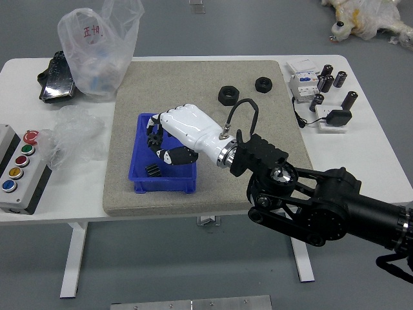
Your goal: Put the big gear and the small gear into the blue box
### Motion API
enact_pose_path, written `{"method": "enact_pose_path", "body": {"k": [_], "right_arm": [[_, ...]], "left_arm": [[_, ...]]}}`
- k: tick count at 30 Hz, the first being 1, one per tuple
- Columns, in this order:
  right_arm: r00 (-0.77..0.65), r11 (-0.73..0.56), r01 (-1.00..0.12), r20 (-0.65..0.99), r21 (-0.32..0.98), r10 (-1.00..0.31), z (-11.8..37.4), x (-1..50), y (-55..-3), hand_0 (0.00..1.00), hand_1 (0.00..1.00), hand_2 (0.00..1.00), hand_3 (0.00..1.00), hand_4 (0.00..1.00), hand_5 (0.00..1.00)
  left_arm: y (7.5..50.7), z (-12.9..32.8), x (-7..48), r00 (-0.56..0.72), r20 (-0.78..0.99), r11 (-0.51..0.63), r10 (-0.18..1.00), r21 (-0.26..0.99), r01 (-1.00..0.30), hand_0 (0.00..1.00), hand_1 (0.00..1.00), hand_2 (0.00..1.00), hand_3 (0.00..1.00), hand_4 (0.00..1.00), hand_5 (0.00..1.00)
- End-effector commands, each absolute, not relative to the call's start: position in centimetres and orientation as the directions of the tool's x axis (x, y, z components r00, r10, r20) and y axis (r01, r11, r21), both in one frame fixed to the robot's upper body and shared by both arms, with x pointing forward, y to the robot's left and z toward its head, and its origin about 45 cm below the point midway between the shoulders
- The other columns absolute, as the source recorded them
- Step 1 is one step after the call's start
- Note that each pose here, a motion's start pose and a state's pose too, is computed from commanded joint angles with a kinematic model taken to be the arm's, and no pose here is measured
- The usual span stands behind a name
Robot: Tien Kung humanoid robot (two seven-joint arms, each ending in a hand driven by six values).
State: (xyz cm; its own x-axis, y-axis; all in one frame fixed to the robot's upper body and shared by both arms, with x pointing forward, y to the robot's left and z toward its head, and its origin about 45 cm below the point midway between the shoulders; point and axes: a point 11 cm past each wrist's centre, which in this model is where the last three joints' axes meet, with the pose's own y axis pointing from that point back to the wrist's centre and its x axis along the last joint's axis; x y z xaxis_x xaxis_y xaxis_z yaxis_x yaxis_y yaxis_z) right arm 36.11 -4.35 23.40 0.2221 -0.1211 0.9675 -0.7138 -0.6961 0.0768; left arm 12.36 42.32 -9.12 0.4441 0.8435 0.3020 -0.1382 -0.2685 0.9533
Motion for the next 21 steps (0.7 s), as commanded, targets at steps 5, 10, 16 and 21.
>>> {"method": "enact_pose_path", "body": {"k": [5,10,16,21], "right_arm": [[0.248,-0.684,-0.720,0.964,0.118,-0.094,22.1,36.1,-4.5,0.655,0.695,0.678,0.559,0.192,0.094],[0.253,-0.670,-0.732,0.962,0.122,-0.101,21.7,36.4,-5.0,0.657,0.711,0.703,0.575,0.214,0.174],[0.267,-0.639,-0.752,0.961,0.160,-0.074,20.9,36.7,-5.5,0.687,0.754,0.780,0.649,0.324,0.221],[0.275,-0.620,-0.764,0.959,0.177,-0.065,20.5,36.8,-6.0,0.692,0.768,0.793,0.698,0.443,0.164]], "left_arm": [[42.3,-9.1,12.4,0.446,0.301,-0.269,0.843,0.954,-0.137,0.666,0.613,0.622,0.665,0.748,0.423],[42.4,-9.1,12.4,0.449,0.301,-0.269,0.841,0.954,-0.136,0.666,0.613,0.623,0.665,0.748,0.424],[42.2,-9.0,12.8,0.445,0.301,-0.265,0.843,0.953,-0.144,0.666,0.614,0.623,0.665,0.748,0.427],[42.2,-9.1,12.4,0.444,0.299,-0.265,0.845,0.954,-0.137,0.666,0.613,0.621,0.664,0.748,0.427]]}}
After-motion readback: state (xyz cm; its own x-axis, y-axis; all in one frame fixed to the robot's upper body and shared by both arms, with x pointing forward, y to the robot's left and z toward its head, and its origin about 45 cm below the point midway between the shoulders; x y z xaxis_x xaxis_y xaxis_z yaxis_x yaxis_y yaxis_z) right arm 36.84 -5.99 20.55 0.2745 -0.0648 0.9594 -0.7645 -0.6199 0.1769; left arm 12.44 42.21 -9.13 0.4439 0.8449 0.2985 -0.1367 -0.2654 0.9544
